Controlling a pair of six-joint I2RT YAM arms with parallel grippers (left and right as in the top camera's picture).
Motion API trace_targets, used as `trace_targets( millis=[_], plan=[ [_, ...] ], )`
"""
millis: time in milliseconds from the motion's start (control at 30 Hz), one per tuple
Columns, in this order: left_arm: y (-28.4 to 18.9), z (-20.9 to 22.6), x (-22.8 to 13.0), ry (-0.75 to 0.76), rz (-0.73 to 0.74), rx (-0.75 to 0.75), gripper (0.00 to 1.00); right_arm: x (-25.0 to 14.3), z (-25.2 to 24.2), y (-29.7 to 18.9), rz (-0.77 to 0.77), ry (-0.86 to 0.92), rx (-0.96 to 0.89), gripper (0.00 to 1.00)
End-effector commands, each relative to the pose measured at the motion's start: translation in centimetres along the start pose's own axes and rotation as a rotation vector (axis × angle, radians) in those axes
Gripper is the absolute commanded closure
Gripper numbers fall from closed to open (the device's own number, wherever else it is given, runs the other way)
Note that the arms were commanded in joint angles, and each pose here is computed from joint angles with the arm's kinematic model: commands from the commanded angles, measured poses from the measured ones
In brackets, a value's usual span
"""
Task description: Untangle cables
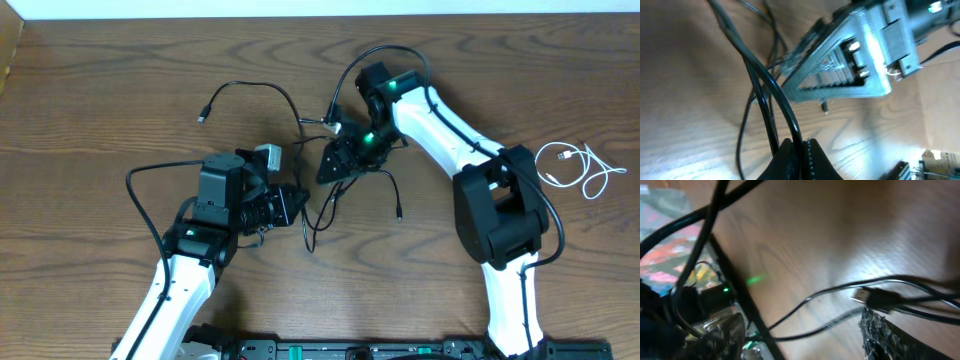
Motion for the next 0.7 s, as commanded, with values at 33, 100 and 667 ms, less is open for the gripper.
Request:
trace_targets(
  millis=[33, 100, 667],
  plan=[
    [-0.1, -1.3, 0.1, 0.071, 0.008, -0.070, 0.92, 0.3, 4.4, 0.4, -0.001, -0.001, 0.248, 0.28],
    [-0.1, -1.3, 0.1, 0.077, 0.008, -0.070, 0.92, 0.4, 5.1, 0.3, 0.001, 0.024, 0.285, 0.30],
    [-0.5, -3.7, -1.1, 0.184, 0.061, -0.221, 0.93, 0.1, 1.5, -0.8, -0.002, 0.136, 0.142, 0.22]
  ],
)
Point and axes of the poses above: each gripper's point midway between its finger pads, its own y axis out along the fingers, its own z axis along the line the jaws close on, x = y × z, the point moved 1 cm from there along -y, back along the fingers, and after that the axes turned 2 degrees about y, right-handed, at the moved point
